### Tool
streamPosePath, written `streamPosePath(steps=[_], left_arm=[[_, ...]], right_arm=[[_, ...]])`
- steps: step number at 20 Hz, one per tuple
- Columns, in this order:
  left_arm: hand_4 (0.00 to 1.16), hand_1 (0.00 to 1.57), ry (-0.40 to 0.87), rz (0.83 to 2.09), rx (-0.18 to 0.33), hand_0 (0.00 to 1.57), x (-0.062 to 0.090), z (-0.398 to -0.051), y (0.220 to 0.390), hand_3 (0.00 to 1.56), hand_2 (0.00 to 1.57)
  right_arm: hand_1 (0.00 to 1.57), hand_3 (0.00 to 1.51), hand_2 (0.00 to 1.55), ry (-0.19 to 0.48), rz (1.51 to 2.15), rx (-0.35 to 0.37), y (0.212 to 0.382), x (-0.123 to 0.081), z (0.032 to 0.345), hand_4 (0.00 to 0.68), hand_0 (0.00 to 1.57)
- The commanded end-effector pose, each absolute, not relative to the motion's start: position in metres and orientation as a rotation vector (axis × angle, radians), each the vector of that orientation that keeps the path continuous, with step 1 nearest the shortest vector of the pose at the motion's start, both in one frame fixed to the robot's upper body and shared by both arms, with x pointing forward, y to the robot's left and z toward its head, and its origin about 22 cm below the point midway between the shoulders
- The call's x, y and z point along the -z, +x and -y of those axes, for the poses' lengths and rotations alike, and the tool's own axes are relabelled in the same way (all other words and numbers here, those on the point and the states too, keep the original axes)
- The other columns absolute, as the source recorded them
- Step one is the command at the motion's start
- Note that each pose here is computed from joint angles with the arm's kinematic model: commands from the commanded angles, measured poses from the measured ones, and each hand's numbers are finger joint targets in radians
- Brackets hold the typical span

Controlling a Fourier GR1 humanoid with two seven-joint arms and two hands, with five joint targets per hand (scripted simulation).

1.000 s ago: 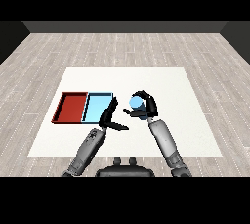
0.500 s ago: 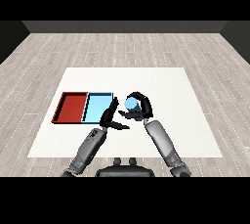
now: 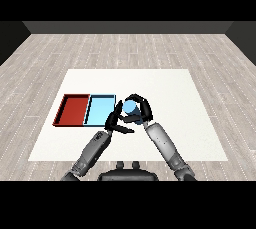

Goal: Pick the blue can and put it in the blue box

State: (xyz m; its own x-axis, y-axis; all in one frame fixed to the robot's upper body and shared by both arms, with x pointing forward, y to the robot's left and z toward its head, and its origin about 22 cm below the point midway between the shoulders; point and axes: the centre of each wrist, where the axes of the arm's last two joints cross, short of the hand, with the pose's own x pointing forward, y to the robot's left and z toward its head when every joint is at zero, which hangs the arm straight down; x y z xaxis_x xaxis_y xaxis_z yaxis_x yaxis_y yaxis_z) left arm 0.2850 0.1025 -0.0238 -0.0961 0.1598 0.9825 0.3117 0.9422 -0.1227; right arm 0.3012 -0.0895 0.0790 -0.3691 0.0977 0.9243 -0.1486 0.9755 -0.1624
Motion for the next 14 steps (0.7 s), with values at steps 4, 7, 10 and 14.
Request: streamPosePath(steps=[4,7,10,14], left_arm=[[0.00,0.00,-0.378,1.698,0.121,0.00,0.020,-0.094,0.281,0.00,0.00],[0.00,0.00,-0.380,1.699,0.147,0.00,0.031,-0.088,0.282,0.00,0.00],[0.00,0.00,-0.406,1.714,0.116,0.00,0.008,-0.080,0.277,0.00,0.00],[0.00,0.00,-0.422,1.689,0.098,0.00,0.013,-0.077,0.299,0.00,0.00]], right_arm=[[1.46,1.39,1.45,0.089,1.906,-0.227,0.281,-0.061,0.069,0.628,1.46],[1.45,1.38,1.45,0.109,1.912,-0.192,0.293,-0.068,0.084,0.608,1.45],[1.46,1.39,1.45,0.126,1.901,-0.144,0.303,-0.081,0.073,0.589,1.46],[1.45,1.39,1.45,0.153,1.896,-0.158,0.308,-0.073,0.075,0.602,1.45]])
